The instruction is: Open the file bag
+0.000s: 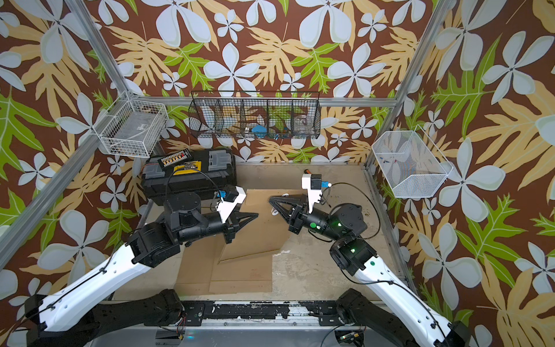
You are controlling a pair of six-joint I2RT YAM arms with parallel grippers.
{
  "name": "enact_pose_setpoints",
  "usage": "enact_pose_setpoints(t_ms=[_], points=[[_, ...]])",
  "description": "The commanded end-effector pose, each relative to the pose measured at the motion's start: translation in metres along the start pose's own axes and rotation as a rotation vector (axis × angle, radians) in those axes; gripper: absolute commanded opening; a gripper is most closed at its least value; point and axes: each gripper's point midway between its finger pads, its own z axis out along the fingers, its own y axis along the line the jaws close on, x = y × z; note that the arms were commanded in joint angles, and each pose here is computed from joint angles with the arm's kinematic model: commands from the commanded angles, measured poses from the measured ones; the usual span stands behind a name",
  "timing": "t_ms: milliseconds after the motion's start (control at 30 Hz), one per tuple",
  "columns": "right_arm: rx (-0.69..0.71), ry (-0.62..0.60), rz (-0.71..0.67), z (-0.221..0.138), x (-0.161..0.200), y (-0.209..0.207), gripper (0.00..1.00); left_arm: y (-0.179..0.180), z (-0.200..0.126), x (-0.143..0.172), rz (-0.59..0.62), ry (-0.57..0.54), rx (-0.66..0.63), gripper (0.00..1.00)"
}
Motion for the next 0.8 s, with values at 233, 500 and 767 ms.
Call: enact_pose_setpoints(t_ms=[233,500,767], points=[[0.221,-0.069,-0.057,-0.030,-0.004,-0.025,0.20,0.058,-0.016,-0.017,0.177,-0.053,-0.358,0.00],[0.138,-0.033,0.038,-0.013,0.000,-0.018,0.38,0.074,-0.024,-0.039,0.334,-0.089,-0.484,0.00],[0.046,-0.064,0.154,0.007,-0.007,-0.017,0.51,0.073,-0.017,-0.043,0.346,-0.092,-0.469,0.00]])
